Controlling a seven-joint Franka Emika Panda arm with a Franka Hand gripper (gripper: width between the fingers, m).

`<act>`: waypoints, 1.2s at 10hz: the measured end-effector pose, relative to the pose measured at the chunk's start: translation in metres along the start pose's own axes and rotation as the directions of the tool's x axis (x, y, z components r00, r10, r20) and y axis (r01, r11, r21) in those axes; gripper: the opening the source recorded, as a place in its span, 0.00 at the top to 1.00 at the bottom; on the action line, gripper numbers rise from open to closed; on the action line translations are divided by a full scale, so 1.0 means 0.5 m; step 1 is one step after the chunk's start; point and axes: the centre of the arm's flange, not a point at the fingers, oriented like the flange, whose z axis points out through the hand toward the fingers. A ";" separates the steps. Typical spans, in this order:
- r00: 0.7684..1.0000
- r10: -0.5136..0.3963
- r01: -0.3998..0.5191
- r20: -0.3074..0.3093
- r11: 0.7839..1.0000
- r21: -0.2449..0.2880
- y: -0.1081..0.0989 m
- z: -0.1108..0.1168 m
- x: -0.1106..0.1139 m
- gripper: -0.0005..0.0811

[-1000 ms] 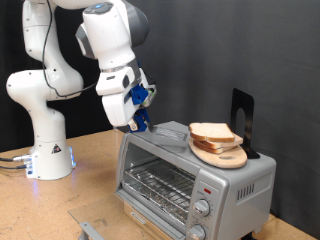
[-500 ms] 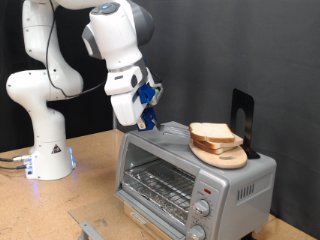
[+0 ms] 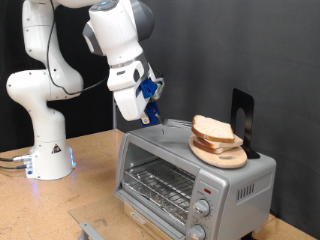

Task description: Make a piece of toast with the oven

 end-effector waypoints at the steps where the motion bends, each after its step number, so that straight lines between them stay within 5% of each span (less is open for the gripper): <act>1: 1.000 -0.001 0.001 -0.001 1.000 0.001 -0.002 -0.003 -0.001 0.51; 12: 0.997 0.078 -0.078 0.007 0.996 -0.040 -0.025 0.016 0.020 0.51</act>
